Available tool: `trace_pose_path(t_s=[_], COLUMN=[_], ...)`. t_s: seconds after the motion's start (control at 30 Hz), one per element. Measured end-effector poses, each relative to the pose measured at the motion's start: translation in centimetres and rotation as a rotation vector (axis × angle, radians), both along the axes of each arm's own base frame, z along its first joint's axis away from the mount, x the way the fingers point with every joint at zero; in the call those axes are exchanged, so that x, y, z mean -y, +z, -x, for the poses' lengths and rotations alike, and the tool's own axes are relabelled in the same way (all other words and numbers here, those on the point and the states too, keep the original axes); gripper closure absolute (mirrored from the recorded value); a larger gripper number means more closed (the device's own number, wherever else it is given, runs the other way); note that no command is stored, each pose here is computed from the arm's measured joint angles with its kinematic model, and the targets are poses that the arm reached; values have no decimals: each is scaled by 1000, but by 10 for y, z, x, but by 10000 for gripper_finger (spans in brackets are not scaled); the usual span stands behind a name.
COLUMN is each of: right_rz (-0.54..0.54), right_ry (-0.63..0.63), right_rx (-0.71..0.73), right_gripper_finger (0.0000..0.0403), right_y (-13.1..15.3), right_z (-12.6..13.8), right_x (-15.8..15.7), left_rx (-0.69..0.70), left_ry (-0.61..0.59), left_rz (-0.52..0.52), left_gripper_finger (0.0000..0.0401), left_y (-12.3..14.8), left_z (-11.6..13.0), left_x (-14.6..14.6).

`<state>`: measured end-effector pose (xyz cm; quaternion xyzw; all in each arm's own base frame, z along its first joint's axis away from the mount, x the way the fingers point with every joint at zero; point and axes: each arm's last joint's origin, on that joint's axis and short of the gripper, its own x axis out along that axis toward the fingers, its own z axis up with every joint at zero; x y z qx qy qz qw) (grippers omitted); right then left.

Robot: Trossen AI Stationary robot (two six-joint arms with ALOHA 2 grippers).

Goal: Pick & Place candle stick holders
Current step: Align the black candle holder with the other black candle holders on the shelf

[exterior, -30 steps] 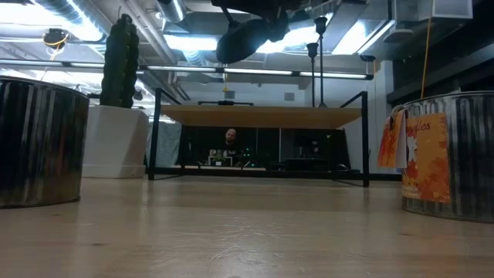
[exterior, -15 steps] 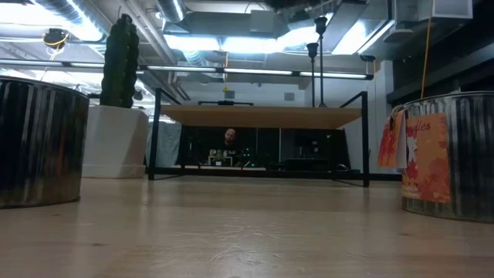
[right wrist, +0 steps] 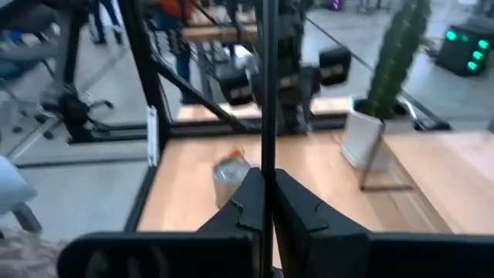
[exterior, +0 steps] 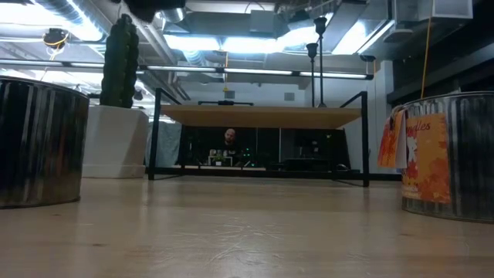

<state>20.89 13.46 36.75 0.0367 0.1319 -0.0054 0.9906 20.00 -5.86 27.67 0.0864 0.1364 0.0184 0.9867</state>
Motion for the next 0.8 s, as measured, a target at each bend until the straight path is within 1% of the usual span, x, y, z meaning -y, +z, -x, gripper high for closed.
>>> trace_pose_path(t_s=[0.07, 0.17, 0.3, 0.37, 0.47, 0.57, 0.67, 0.8], right_rz=[8, 41, 64, 74, 54, 11, -20, -57], right_ry=[-28, -104, -232, -272, -300, -345, -368, -358], right_rx=[-36, -86, -105, -103, -98, -66, -23, 31], right_gripper_finger=[388, 388, 388, 388, 388, 388, 388, 388], right_y=[-4, -12, -20, -26, -38, -51, -60, -65], right_z=[6, 13, 20, 21, 21, 20, 18, 14], right_x=[-3, -5, -3, -2, -3, -3, -4, -6], left_rx=[75, 148, 212, 234, 263, 277, 277, 272], left_ry=[-11, -17, 33, 49, 54, 60, 57, 51], left_rz=[19, 18, 34, 39, 46, 48, 20, -16], left_gripper_finger=[270, 271, 270, 270, 272, 273, 273, 274], left_y=[-4, -6, -4, -4, -2, 0, 0, 0], left_z=[9, 26, 42, 49, 56, 60, 62, 62], left_x=[-6, -16, -27, -31, -34, -36, -36, -36])
